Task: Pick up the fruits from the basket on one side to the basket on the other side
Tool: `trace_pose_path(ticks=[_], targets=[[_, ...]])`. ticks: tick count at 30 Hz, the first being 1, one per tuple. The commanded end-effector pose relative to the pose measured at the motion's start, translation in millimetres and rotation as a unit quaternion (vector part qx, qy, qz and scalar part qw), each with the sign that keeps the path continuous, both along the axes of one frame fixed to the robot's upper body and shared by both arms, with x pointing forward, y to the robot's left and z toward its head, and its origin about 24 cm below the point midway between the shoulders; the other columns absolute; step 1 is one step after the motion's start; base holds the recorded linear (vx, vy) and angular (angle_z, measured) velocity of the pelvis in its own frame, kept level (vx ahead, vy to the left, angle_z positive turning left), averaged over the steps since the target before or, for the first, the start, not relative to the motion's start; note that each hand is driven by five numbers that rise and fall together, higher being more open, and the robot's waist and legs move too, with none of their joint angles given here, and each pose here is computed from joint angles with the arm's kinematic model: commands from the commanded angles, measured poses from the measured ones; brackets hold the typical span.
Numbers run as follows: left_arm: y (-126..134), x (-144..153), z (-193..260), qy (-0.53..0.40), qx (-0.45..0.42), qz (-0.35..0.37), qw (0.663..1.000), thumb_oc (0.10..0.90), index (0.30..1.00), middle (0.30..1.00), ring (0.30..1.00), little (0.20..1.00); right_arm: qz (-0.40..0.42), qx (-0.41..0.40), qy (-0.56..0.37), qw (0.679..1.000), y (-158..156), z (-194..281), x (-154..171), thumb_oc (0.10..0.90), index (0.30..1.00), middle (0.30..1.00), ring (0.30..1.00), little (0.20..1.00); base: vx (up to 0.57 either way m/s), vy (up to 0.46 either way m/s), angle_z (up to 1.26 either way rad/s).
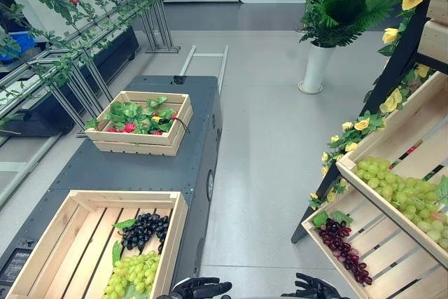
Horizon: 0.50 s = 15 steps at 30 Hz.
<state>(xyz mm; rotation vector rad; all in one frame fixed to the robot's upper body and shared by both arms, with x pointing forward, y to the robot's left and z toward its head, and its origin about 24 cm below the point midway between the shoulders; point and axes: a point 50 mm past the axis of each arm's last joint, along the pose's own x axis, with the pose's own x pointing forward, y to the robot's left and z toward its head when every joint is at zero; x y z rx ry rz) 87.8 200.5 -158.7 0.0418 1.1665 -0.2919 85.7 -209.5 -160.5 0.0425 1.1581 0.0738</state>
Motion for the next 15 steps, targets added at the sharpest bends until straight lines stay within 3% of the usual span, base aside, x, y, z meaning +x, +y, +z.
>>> trace_pose_path(ticks=[1,10,15], targets=[[-12.1,41.3,9.2,-0.058,-0.011,-0.021,0.998,0.8,0.9,0.9,0.9,0.9,0.039,0.026,-0.053,0.997,17.7,5.6,25.9,0.8,0.9,0.9,0.9,0.9,0.0,0.0,0.0],[-16.6,50.8,15.8,-0.084,-0.04,-0.056,0.994,0.8,0.9,0.9,0.9,0.9,0.054,0.021,-0.057,0.997,15.1,7.7,30.7,0.8,0.9,0.9,0.9,0.9,0.0,0.0,0.0],[-25.4,85.8,40.7,-0.184,-0.051,-0.095,0.977,0.8,0.9,0.9,0.9,0.9,0.071,0.017,-0.064,0.995,13.4,12.5,41.1,0.8,0.9,0.9,0.9,0.9,-0.01,0.009,0.0]])
